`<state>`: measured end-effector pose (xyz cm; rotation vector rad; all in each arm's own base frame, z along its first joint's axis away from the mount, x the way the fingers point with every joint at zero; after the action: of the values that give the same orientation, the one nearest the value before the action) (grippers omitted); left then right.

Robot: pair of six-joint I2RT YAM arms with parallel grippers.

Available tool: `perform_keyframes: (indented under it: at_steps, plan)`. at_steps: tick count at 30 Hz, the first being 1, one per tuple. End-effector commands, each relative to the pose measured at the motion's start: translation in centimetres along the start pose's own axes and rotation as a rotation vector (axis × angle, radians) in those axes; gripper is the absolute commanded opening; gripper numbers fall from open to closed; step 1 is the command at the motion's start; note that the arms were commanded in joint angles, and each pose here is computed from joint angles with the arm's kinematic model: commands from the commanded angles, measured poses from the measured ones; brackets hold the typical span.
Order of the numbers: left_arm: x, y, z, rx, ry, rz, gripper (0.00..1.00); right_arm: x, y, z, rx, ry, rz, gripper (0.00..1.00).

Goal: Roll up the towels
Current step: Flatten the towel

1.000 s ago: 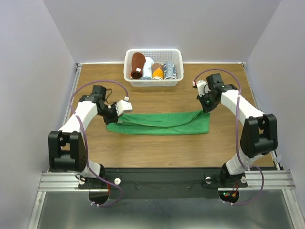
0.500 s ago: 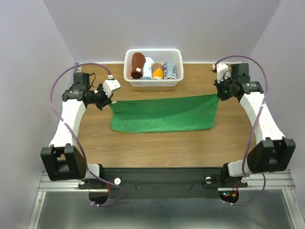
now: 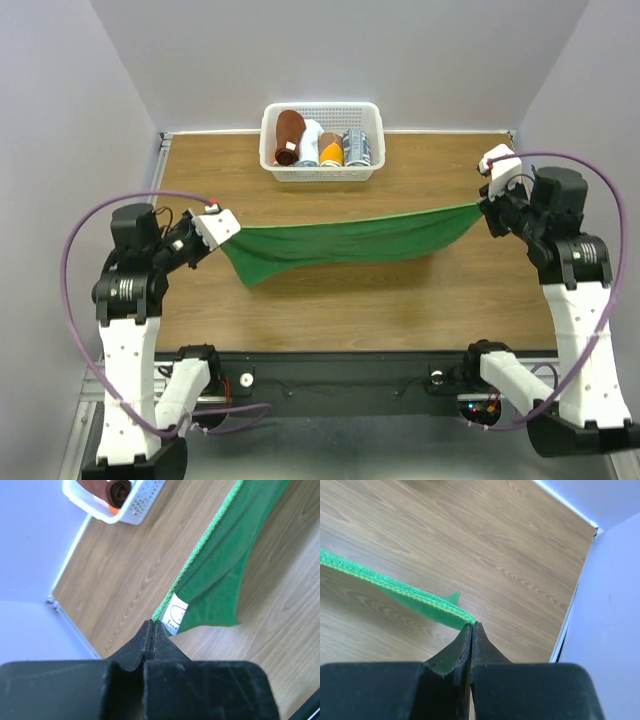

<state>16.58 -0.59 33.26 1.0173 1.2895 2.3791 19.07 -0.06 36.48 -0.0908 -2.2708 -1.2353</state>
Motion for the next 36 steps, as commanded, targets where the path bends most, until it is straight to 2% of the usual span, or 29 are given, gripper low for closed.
perform_keyframes:
  at_steps: [1,4,7,10,13,14,22,23,24,26,27,28,33,35,36]
  plan:
    - [1.6,0.0,-1.0,-0.020,0.027,0.004,0.00,2.2,-0.7,0.5,0.015,-0.034,0.012,0.01]
    - [1.6,0.3,-1.0,-0.014,0.020,-0.013,0.00,1.8,-1.0,0.5,0.021,-0.019,0.037,0.01]
    - [-0.2,-0.5,-0.1,0.045,-0.004,0.020,0.00,-0.3,-1.4,0.4,0.022,0.026,0.083,0.01]
    - [-3.1,-1.4,1.8,0.129,-0.011,0.062,0.00,-5.8,-2.2,-0.4,-0.013,0.083,0.194,0.01]
    - [-6.8,-3.2,3.1,0.208,-0.076,0.108,0.00,-9.7,-2.5,-0.9,-0.024,0.123,0.221,0.01]
    - [-7.8,-3.7,3.3,0.241,-0.085,0.121,0.00,-12.2,-3.3,-0.8,-0.034,0.170,0.267,0.01]
    - [-16.6,-8.5,6.8,0.402,-0.086,0.210,0.00,-23.5,-5.8,-0.8,-0.121,0.253,0.337,0.01]
    - [-17.3,-8.8,7.0,0.404,-0.086,0.199,0.05,-24.2,-6.0,-0.8,-0.134,0.257,0.344,0.01]
    - [-17.9,-8.9,7.4,0.413,-0.090,0.197,0.12,-25.2,-6.3,-0.7,-0.149,0.264,0.354,0.13]
    - [-19.7,-10.2,7.4,0.481,-0.129,0.226,0.46,-26.9,-6.2,-1.0,-0.191,0.258,0.366,0.42]
    - [-20.2,-9.9,8.0,0.491,-0.123,0.225,0.57,-27.2,-6.0,-1.2,-0.192,0.250,0.364,0.56]
    - [-20.9,-10.8,8.1,0.528,-0.120,0.256,0.63,-27.3,-5.4,-1.7,-0.195,0.232,0.353,0.58]
    - [-19.7,-10.3,10.5,0.640,-0.012,0.207,0.67,-25.4,-3.9,-2.5,-0.219,0.178,0.330,0.61]
    - [-18.8,-9.5,10.3,0.621,-0.024,0.191,0.64,-24.4,-3.7,-2.0,-0.223,0.227,0.321,0.56]
    - [-18.6,-9.6,9.9,0.597,-0.054,0.189,0.61,-23.4,-3.9,-1.5,-0.232,0.256,0.340,0.49]
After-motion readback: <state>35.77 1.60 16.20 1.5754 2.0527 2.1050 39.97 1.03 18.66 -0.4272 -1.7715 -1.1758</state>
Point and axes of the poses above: each gripper's point midway between its finger pads, its own x axis back along the fingers, its own z axis along the line the jaws close on, y = z × x, the point moved 10 cm from there along x, back along the fingers, and after that the axes turned 8 degrees about x, right-handed, at the moved point
